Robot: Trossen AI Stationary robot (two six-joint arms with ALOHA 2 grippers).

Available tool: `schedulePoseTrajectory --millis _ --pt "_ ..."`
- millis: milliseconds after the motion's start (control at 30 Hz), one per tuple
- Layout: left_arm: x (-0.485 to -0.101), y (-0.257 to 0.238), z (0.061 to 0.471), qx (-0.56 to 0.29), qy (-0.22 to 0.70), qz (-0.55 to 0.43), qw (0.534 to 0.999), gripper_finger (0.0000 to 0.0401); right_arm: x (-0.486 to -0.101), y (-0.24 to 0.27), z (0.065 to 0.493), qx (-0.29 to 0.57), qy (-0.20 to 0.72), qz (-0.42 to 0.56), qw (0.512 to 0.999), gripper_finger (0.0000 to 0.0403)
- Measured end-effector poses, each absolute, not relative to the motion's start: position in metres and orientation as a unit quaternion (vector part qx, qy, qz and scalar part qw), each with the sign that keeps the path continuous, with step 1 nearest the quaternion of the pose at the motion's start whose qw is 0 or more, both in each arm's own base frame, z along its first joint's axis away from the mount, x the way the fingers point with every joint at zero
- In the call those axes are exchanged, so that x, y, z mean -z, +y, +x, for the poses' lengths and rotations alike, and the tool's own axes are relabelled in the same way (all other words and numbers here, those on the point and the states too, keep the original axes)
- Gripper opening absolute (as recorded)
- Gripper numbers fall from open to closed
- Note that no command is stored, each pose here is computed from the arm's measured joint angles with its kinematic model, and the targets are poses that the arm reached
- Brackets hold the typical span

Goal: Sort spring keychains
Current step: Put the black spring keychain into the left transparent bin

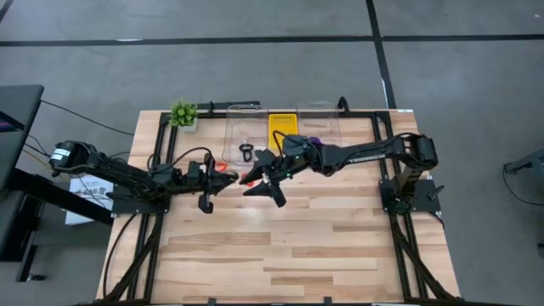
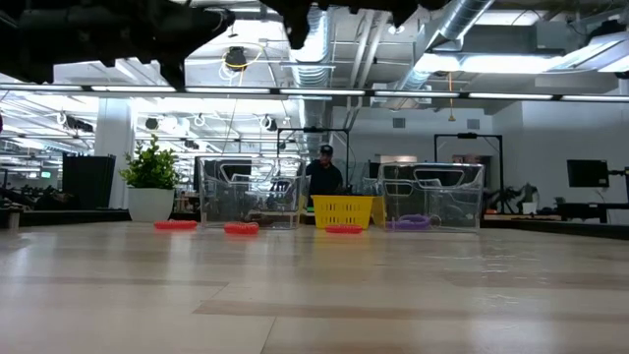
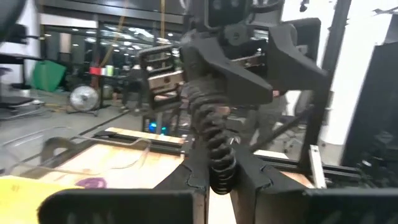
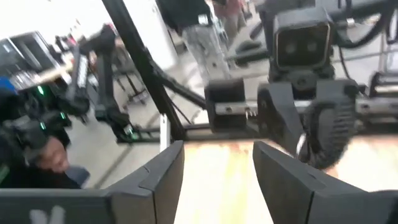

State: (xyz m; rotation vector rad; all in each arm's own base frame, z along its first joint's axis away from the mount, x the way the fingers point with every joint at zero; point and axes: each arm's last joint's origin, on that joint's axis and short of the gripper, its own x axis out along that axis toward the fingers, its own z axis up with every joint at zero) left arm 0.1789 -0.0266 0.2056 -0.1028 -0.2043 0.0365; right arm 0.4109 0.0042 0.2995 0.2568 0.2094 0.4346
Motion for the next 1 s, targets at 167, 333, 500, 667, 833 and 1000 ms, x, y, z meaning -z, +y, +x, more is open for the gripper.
schedulePoseTrajectory --millis 167,333,500,667,833,1000 --pt "-0.205 -0.025 0.179 -0.052 -0.102 -0.055 0.992 0.0030 -0.319 0.000 0.387 -0.210 0.137 0.082 0.964 0.0165" --pt "-0.205 -0.022 0.178 -0.101 -0.103 -0.061 0.988 0.0032 -0.332 -0.005 0.359 -0.204 0.191 0.060 0.958 0.0148" --pt "-0.208 -0.019 0.179 -0.152 -0.111 -0.102 0.977 0.0030 -0.338 -0.009 0.333 -0.194 0.255 0.056 0.946 0.0130" --pt "-0.220 -0.017 0.183 -0.193 -0.128 -0.113 0.966 0.0030 -0.336 -0.011 0.315 -0.185 0.310 0.047 0.931 0.0116" --pt "-0.231 -0.017 0.190 -0.221 -0.125 -0.104 0.962 0.0030 -0.319 -0.010 0.307 -0.190 0.342 0.044 0.919 0.0112" --pt "-0.240 -0.018 0.207 -0.237 -0.097 -0.090 0.963 0.0030 -0.288 -0.009 0.300 -0.187 0.378 0.057 0.905 0.0112"
